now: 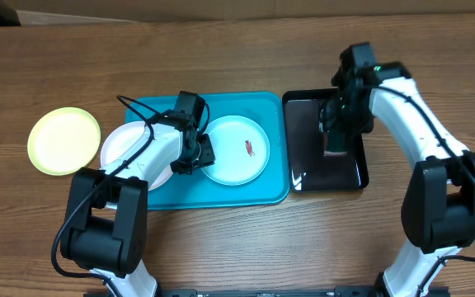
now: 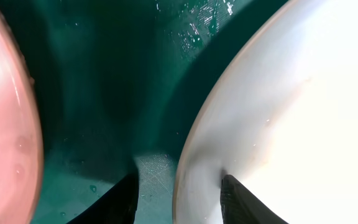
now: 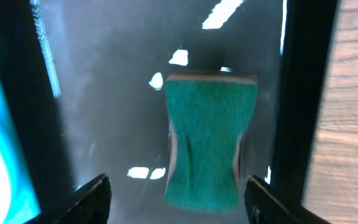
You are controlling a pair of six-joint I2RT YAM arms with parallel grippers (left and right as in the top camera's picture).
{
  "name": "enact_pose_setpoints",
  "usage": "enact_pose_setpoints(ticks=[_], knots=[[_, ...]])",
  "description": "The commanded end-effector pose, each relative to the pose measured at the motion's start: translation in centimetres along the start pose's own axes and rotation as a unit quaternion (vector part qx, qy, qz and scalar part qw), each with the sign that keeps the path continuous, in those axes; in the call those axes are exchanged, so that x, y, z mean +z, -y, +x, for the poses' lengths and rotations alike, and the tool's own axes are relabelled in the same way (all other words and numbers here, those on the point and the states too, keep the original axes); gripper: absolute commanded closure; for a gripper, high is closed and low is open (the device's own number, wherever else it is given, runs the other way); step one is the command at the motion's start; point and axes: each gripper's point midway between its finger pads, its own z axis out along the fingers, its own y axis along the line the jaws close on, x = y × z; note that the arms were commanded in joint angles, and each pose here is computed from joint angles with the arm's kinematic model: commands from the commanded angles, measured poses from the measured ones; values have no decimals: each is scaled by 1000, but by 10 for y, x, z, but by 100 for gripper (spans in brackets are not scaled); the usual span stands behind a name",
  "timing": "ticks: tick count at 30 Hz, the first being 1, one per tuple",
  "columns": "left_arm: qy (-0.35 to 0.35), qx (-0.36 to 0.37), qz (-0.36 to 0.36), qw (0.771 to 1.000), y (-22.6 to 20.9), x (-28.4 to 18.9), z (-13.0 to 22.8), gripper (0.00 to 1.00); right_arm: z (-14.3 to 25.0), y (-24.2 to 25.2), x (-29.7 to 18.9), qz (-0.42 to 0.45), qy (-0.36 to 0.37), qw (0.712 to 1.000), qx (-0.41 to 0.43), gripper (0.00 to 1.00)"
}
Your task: Clean dirty plates on tray and stack at the side
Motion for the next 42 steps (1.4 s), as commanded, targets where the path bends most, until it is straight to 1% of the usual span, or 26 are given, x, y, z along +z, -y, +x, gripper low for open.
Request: enact_pose_setpoints(ticks=[1, 8, 11, 12, 14, 16, 18, 19, 20, 21, 22, 23, 24, 25, 30, 32, 35, 38, 40, 42], knots=[[-14, 1, 0, 1000, 1, 7, 5, 55, 8, 12, 15, 27, 5, 1000, 0, 32], [-13, 1, 0, 1000, 1, 7, 5, 55, 15, 15, 40, 25, 16, 1000, 0, 33], [-13, 1, 0, 1000, 1, 7, 5, 55, 16, 16, 45, 24, 19, 1000, 0, 38], [-13, 1, 0, 1000, 1, 7, 5, 55, 16, 16, 45, 24, 21, 1000, 0, 46], [-13, 1, 0, 1000, 1, 7, 5, 55, 15, 16, 45, 23, 22, 999, 0, 56], [-13, 1, 1, 1000, 1, 7, 5, 55, 15, 16, 45, 23, 22, 999, 0, 60], [-13, 1, 0, 1000, 1, 7, 5, 55, 15, 15, 45, 23, 22, 999, 0, 66], [-13, 1, 0, 1000, 1, 7, 5, 55, 15, 15, 45, 22, 22, 1000, -1, 71], [-13, 1, 0, 1000, 1, 7, 4, 55, 14, 13, 45, 17, 22, 1000, -1, 80], [-13, 1, 0, 1000, 1, 7, 5, 56, 13, 11, 44, 10, 23, 1000, -4, 85], [-13, 1, 0, 1000, 1, 7, 4, 60, 11, 8, 41, 3, 25, 1000, -5, 91], [-13, 1, 0, 1000, 1, 7, 4, 62, 10, 6, 38, -1, 27, 1000, -5, 93], [-13, 1, 1, 1000, 1, 7, 4, 66, 7, 3, 32, -8, 31, 999, -6, 94], [-13, 1, 1, 1000, 1, 7, 4, 67, 4, 0, 27, -11, 37, 999, -8, 95], [-13, 1, 1, 1000, 1, 7, 4, 66, -4, -12, -3, -19, 75, 997, -22, 95], [-13, 1, 1, 1000, 1, 7, 4, 67, -4, -15, -10, -21, 82, 996, -25, 95], [-14, 0, 6, 1000, 3, 7, 4, 76, -2, -15, -11, -20, 79, 996, -26, 94], [-15, -1, 14, 1000, 6, 5, 3, 82, 1, -15, -11, -19, 74, 997, -25, 94], [-13, -1, 15, 1000, 7, 4, 1, 83, 1, -14, -11, -19, 72, 997, -25, 94], [-13, -2, 15, 1000, 8, 2, 0, 79, 2, -14, -11, -19, 70, 997, -25, 94]])
